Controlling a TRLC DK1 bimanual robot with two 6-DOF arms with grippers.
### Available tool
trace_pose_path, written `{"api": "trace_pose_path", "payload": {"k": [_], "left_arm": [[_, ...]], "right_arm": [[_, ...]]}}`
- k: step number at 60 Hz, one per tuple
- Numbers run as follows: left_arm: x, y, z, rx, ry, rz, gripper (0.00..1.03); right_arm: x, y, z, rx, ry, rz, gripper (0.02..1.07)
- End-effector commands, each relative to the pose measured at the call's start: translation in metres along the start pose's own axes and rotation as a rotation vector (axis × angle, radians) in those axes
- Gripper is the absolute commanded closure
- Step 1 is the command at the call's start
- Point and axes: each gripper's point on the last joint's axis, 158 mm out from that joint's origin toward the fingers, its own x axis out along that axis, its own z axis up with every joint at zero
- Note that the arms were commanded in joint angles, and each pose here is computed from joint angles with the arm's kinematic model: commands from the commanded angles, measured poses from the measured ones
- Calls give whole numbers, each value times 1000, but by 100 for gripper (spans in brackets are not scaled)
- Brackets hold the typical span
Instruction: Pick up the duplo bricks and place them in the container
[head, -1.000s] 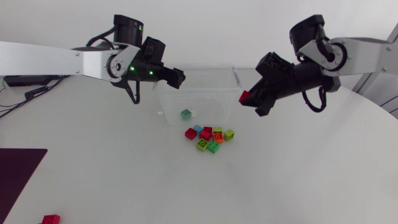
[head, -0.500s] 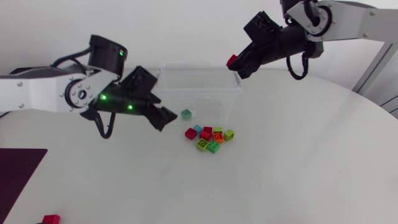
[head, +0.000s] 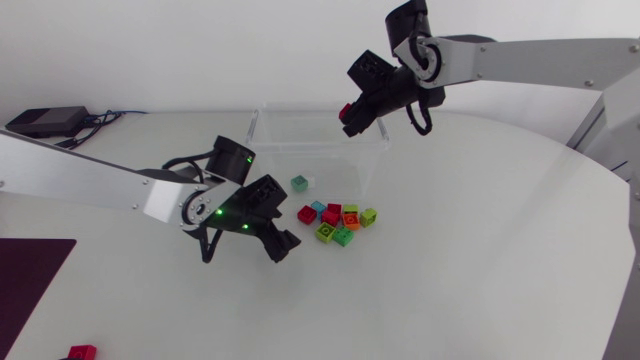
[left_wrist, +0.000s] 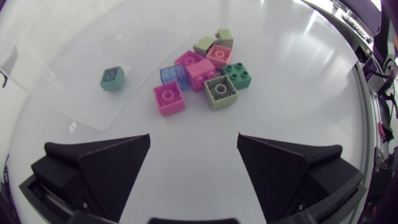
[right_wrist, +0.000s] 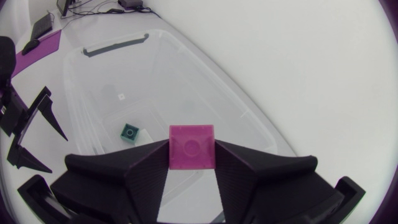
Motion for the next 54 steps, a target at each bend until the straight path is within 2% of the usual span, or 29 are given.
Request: {"api": "trace_pose_path", "payload": {"k": [1, 3, 20, 42, 54], "left_arm": [[14, 1, 7, -7, -7, 11, 6], [17, 2, 8, -17, -11, 20, 6], [36, 23, 23, -95, -58, 120, 8], [56, 37, 24, -140, -85, 166, 12], [65, 39, 20, -155, -80, 168, 15]], "right_arm": [[10, 0, 1, 28, 5, -10, 12], [7, 0, 2, 35, 2, -14, 9], [-46, 9, 0, 42, -68, -60, 9], [-101, 63, -63, 34, -51, -41, 9], [-105, 98, -110, 43, -2, 1, 9]]}}
